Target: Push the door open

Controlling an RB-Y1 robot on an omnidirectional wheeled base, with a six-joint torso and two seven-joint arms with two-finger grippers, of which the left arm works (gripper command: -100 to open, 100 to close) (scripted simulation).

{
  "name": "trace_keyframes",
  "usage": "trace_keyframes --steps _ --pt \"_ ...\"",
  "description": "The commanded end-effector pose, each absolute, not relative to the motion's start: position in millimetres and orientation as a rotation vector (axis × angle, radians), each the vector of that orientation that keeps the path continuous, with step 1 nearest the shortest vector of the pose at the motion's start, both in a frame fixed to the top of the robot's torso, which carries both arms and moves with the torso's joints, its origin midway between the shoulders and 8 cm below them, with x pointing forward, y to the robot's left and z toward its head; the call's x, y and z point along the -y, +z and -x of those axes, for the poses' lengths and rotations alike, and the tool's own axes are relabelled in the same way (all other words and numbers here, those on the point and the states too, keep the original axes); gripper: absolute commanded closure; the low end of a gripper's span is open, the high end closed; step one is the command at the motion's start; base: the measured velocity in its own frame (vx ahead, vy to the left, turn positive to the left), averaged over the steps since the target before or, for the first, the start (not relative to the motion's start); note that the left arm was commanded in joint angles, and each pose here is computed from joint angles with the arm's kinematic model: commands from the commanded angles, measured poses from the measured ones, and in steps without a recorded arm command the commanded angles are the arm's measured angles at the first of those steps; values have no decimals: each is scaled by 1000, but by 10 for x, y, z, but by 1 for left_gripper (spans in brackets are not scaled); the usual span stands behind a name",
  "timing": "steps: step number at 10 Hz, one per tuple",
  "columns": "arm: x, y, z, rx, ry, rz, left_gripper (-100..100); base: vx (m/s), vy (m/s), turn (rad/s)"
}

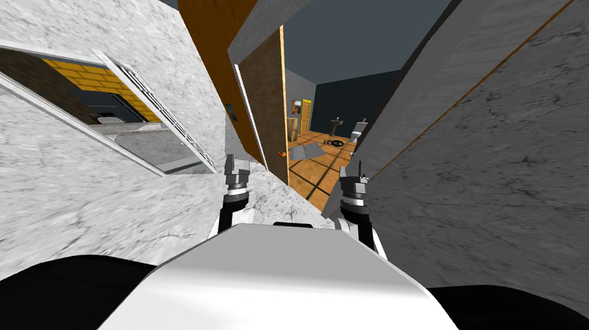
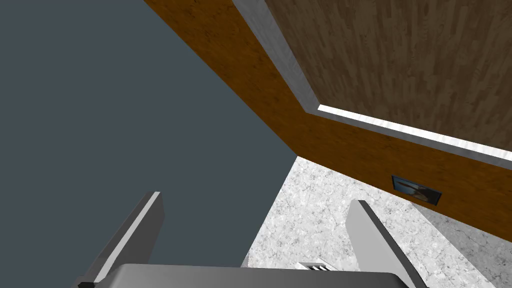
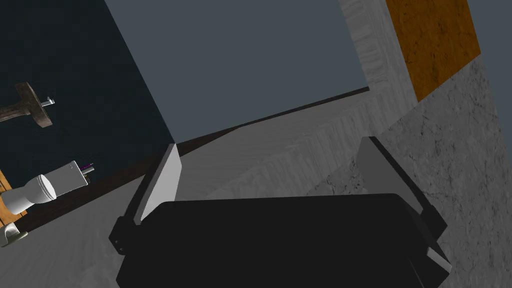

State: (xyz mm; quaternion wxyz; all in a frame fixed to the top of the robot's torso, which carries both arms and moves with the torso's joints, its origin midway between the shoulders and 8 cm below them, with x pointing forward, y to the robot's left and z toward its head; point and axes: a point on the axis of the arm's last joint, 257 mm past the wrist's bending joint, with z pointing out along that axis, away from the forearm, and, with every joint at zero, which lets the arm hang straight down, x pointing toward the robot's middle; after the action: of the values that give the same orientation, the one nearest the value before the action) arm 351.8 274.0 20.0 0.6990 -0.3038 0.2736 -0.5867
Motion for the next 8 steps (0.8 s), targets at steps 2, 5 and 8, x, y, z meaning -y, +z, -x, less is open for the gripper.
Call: trace_keyframes --steps 2,5,8 --pt "-2689 48 -3628 -639 -1321 689 -100 77 52 -72" --pt "-2628 -141 -3757 -673 -1336 705 -100 75 71 -47" --pt "-2569 -322 -3874 -705 -1350 721 -100 74 63 -56"
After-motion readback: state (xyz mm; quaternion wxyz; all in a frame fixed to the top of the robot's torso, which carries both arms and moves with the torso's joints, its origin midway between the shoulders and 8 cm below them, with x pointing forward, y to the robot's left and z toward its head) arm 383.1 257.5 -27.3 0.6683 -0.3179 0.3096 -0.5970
